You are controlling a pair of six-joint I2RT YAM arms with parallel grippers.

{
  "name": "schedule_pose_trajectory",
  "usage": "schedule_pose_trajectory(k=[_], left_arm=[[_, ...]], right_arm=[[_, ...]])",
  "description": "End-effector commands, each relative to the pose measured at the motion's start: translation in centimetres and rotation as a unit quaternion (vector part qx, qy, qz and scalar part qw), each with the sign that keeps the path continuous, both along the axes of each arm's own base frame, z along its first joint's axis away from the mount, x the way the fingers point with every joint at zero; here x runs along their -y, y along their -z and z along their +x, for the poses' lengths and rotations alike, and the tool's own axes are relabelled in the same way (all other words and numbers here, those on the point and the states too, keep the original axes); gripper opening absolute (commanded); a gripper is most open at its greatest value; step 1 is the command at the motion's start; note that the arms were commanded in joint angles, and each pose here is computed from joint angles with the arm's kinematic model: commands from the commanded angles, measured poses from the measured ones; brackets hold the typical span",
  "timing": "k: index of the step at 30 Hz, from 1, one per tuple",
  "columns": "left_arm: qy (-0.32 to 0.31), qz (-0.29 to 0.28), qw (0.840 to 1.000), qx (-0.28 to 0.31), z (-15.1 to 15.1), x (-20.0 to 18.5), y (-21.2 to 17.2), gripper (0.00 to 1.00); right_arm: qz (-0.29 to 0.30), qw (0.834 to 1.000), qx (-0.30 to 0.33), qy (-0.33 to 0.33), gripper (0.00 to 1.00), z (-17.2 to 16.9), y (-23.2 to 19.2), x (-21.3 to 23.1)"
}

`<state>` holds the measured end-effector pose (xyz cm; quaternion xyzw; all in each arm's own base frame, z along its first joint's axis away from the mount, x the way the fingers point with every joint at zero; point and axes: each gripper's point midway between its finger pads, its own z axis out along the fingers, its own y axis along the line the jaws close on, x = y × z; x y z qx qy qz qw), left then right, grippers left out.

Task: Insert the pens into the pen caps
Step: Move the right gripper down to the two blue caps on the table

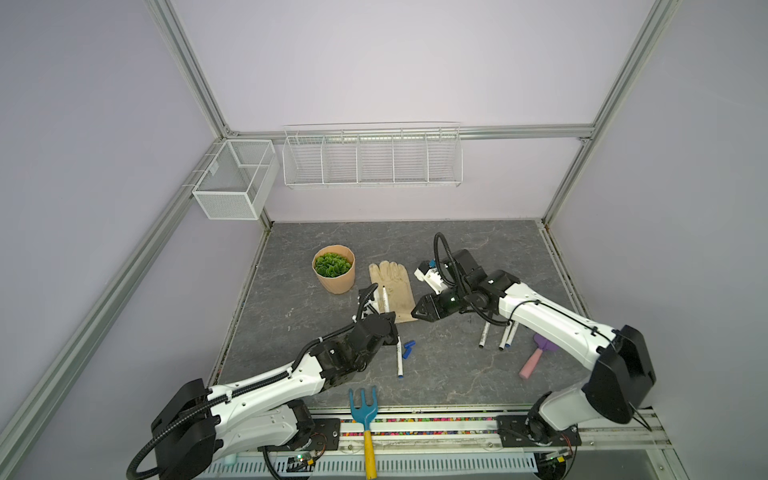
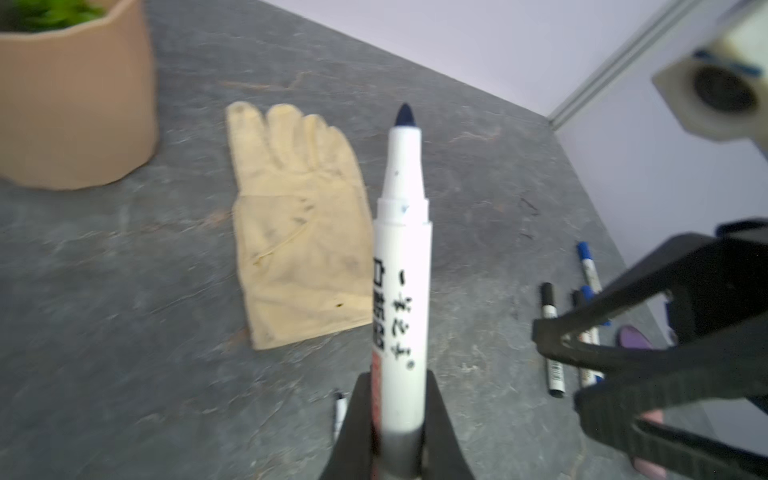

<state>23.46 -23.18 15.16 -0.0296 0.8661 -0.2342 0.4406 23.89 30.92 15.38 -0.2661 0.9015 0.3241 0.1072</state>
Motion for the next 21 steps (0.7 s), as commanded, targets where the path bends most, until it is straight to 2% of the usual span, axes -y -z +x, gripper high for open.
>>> schedule_pose_trajectory(k=[1,4,8,16,21], left_arm=[[-0.092,0.013,0.995,-0.021,-0.4,-4.5,1.8,0.00],[-0.104,0.007,0.994,-0.019,-0.8,-5.6,1.9,0.00],[-0.108,-0.002,0.994,-0.013,-1.2,-6.6,1.6,0.00],[-0.113,0.003,0.994,-0.014,-1.9,-7.9,1.8,0.00],[-0.113,0.003,0.993,-0.018,-2.1,-8.2,1.9,0.00]], right_arm=[[-0.102,0.993,-0.039,-0.053,0.45,-2.1,4.5,1.2],[-0.159,0.984,-0.052,-0.068,0.45,-2.8,7.6,0.9],[-0.215,0.972,-0.034,-0.085,0.45,-2.8,9.6,0.4],[-0.223,0.963,-0.085,-0.128,0.45,-5.6,11.5,-0.4],[-0.215,0.963,-0.097,-0.131,0.45,-5.7,12.2,-1.1]])
